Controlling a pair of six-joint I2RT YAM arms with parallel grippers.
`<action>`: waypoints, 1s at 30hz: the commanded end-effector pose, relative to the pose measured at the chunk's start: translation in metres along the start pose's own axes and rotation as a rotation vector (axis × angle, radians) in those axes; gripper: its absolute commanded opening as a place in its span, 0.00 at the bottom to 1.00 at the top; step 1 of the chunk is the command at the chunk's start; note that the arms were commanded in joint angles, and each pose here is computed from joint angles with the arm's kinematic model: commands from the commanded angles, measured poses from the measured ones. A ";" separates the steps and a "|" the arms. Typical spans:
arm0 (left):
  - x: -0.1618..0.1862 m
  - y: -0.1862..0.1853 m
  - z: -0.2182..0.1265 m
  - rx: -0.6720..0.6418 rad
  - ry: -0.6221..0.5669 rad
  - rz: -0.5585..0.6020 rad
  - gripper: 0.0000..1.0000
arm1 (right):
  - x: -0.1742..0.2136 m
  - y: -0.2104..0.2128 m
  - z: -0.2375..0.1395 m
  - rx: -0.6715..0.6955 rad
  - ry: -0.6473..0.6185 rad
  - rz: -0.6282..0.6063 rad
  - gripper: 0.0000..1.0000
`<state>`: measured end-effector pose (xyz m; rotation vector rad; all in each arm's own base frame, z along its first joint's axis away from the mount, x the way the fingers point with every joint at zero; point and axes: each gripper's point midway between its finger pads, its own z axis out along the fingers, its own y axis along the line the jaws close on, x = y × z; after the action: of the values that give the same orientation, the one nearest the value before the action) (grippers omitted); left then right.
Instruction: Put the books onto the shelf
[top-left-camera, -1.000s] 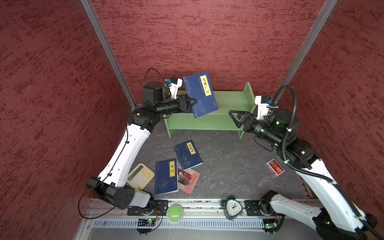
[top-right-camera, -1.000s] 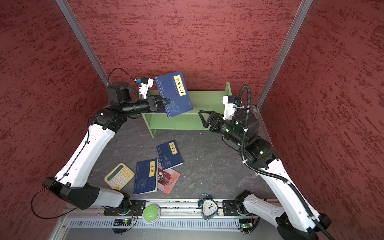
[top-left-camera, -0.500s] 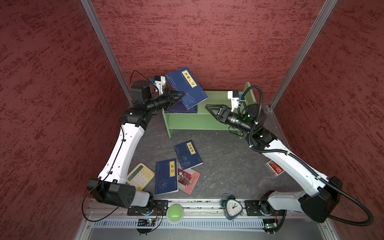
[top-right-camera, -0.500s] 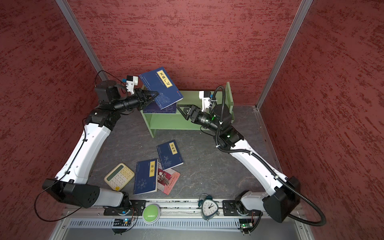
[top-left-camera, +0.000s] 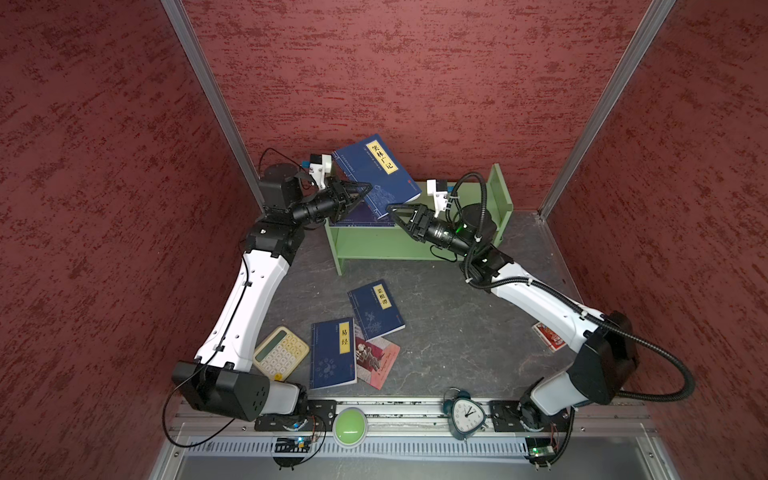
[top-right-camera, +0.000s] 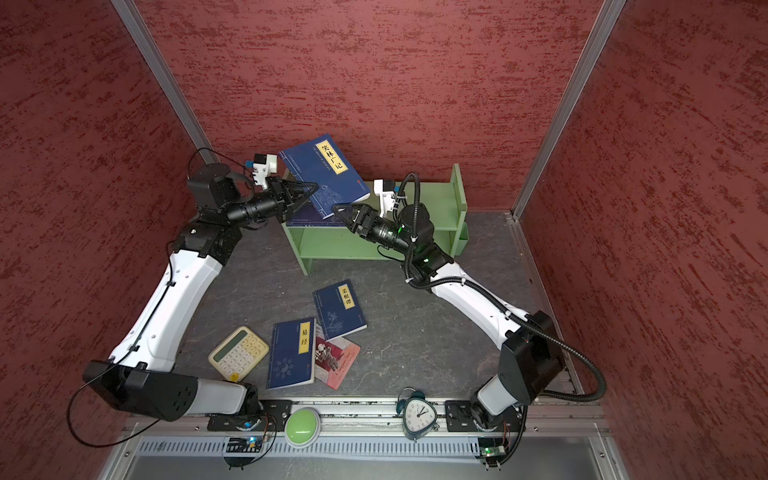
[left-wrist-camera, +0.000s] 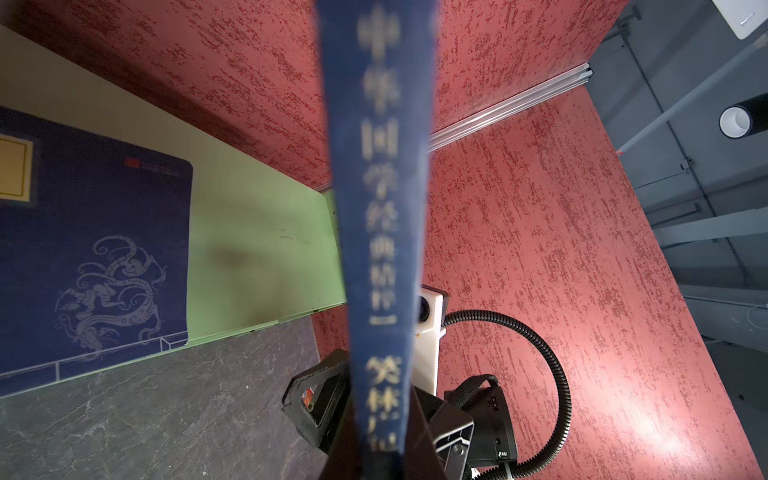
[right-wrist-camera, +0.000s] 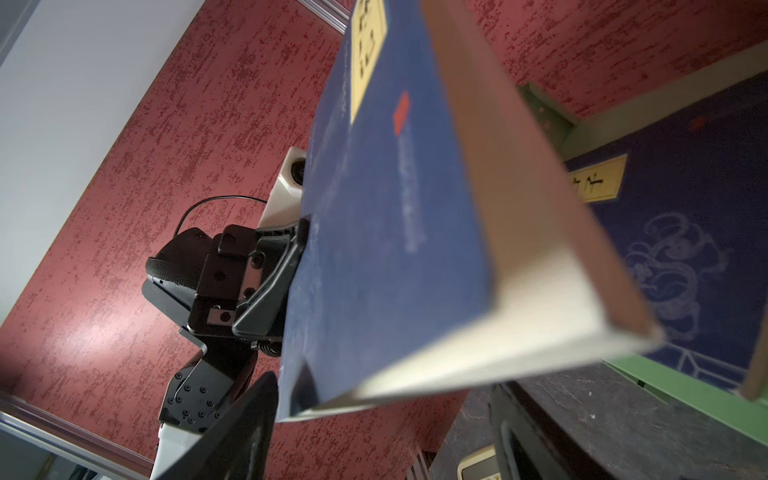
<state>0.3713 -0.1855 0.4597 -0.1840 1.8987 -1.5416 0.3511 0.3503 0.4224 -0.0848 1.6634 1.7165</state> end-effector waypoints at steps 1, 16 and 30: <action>-0.002 -0.020 -0.007 0.061 -0.014 0.037 0.00 | -0.017 0.038 0.003 -0.111 -0.043 -0.041 0.80; 0.001 -0.026 -0.009 0.093 0.001 0.004 0.00 | -0.028 0.035 0.020 -0.158 -0.070 -0.009 0.74; 0.005 -0.013 -0.008 0.080 0.012 -0.027 0.00 | -0.031 0.036 0.017 -0.153 -0.097 -0.029 0.54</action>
<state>0.3688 -0.1880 0.4555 -0.2208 1.9002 -1.6348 0.3681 0.3606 0.4473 -0.0817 1.5344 1.7869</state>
